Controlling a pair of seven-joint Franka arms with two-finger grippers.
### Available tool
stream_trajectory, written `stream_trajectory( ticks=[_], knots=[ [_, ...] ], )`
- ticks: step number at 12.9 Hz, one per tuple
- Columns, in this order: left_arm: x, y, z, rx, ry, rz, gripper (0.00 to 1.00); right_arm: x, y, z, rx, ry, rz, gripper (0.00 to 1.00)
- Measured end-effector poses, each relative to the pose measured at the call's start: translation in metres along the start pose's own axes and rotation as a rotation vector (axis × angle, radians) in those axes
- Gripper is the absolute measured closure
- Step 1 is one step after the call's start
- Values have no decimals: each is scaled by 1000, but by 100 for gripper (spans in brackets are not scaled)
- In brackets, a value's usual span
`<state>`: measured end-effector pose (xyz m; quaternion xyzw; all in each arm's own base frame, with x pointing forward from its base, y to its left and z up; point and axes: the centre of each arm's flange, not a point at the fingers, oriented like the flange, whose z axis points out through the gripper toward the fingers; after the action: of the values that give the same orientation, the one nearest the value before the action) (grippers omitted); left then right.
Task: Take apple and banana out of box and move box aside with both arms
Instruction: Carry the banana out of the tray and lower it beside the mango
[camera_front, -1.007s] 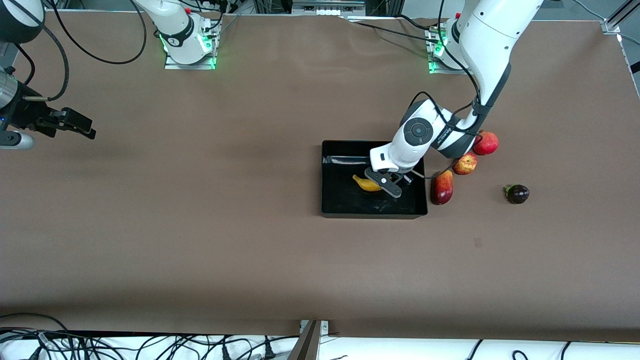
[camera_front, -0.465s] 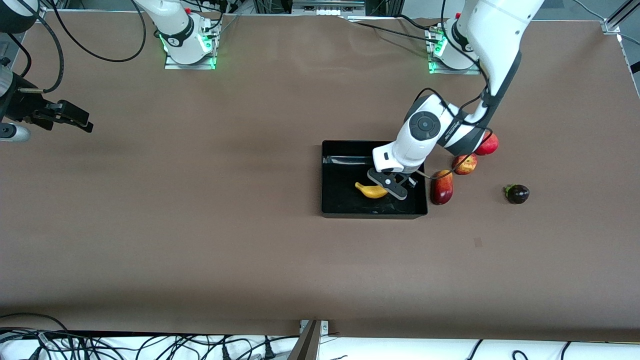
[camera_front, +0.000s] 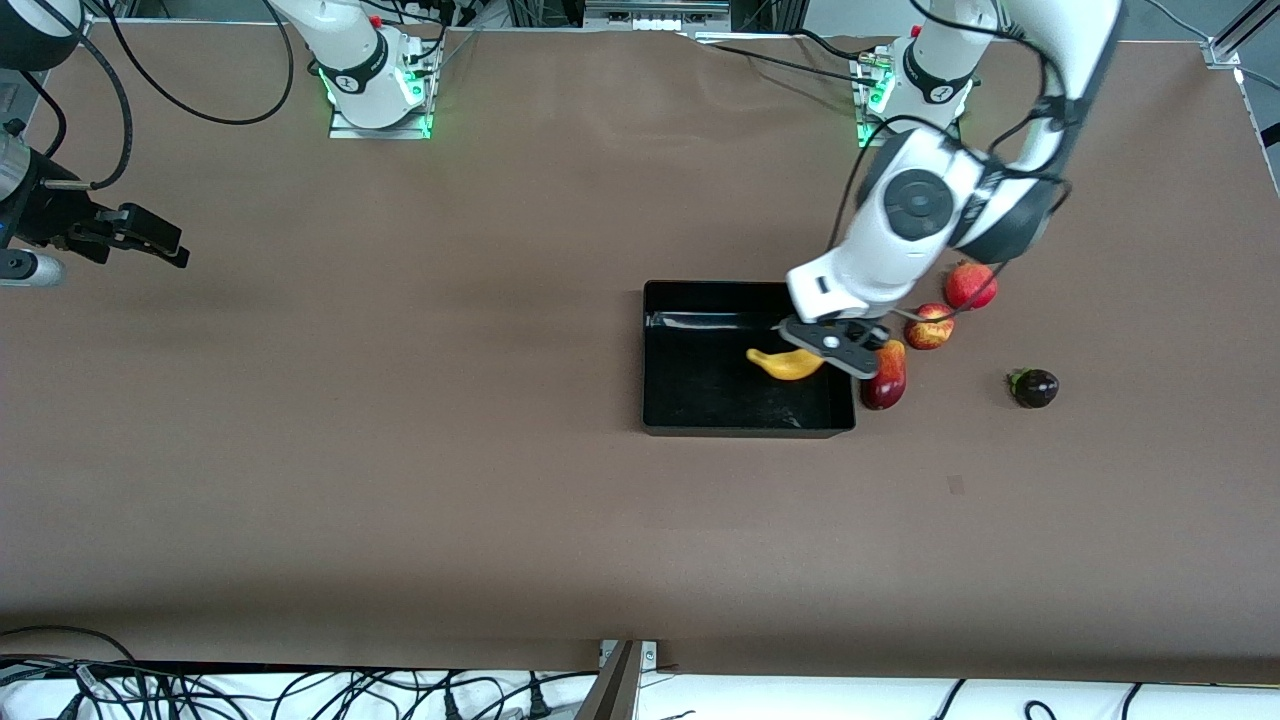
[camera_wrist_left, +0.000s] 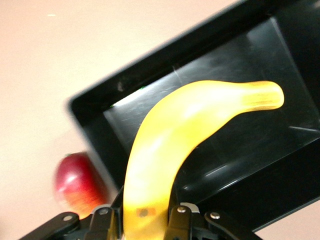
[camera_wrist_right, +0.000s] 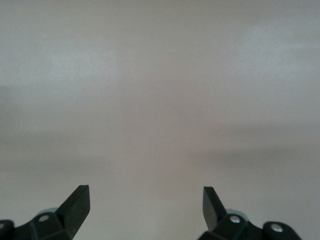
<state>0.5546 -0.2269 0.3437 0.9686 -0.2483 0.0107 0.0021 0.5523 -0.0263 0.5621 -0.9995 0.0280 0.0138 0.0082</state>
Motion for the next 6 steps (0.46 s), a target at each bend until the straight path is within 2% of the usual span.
stream_trajectory(
  ticks=[3,6],
  knots=[
    [-22,-101,9,-4,-18,104,66,3,0,1,0,13,1,0],
    [-46,-187,57,-20,-53,161,66,14,0,12,-2,31,2,0]
  ],
)
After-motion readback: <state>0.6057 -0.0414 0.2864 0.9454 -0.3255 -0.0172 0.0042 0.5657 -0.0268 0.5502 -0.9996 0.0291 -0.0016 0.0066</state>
